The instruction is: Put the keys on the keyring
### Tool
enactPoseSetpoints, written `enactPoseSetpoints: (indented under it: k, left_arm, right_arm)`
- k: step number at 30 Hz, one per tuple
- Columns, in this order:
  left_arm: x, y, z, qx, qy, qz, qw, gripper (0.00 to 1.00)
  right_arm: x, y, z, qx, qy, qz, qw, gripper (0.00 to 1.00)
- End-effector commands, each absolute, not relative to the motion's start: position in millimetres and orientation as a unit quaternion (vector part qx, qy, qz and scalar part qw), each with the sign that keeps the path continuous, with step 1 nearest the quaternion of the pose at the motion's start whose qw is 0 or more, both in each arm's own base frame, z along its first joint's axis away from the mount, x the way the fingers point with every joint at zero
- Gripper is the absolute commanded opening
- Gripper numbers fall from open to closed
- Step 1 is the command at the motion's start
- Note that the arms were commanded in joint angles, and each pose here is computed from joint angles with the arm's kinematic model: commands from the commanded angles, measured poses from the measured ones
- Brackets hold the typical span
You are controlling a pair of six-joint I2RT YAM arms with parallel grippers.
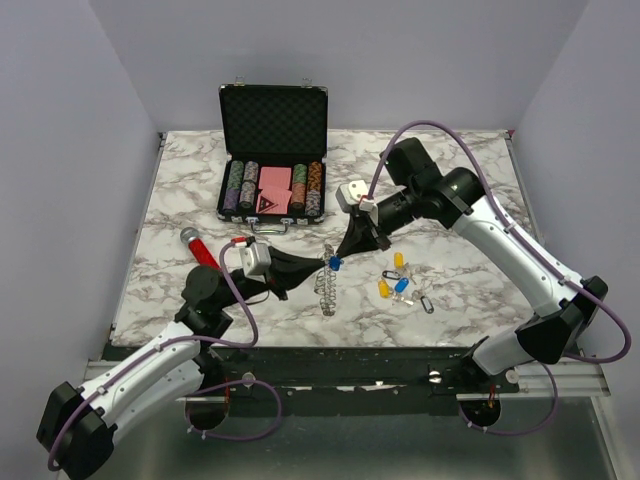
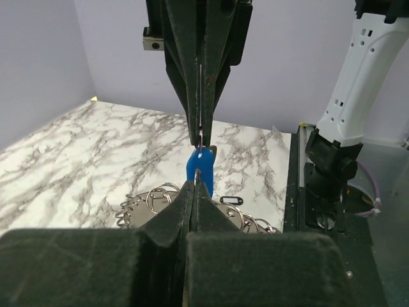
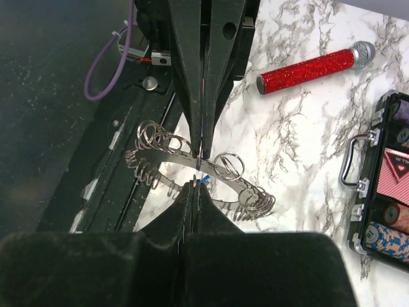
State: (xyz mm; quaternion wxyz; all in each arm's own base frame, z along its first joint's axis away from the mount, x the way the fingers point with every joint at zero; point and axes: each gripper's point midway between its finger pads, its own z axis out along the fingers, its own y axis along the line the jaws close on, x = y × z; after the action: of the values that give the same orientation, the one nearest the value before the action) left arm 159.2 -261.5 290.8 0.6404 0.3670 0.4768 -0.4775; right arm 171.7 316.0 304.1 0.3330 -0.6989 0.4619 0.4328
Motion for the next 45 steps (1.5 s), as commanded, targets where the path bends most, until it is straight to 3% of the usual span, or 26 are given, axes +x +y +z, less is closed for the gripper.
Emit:
enactPoseSetpoints:
  k: [1, 45]
  left_arm:
    - [161, -251, 307, 0.286, 0.485, -0.514, 0.647, 0.00]
    - [160, -244, 303, 0.236, 0.483, -0.545, 0.644, 0.00]
  right_arm:
    - [172, 318, 303, -0.686, 0.485, 0.431, 0.329, 0.01]
    - [173, 342, 300, -0.659, 0.516, 0.440, 0.326, 0.01]
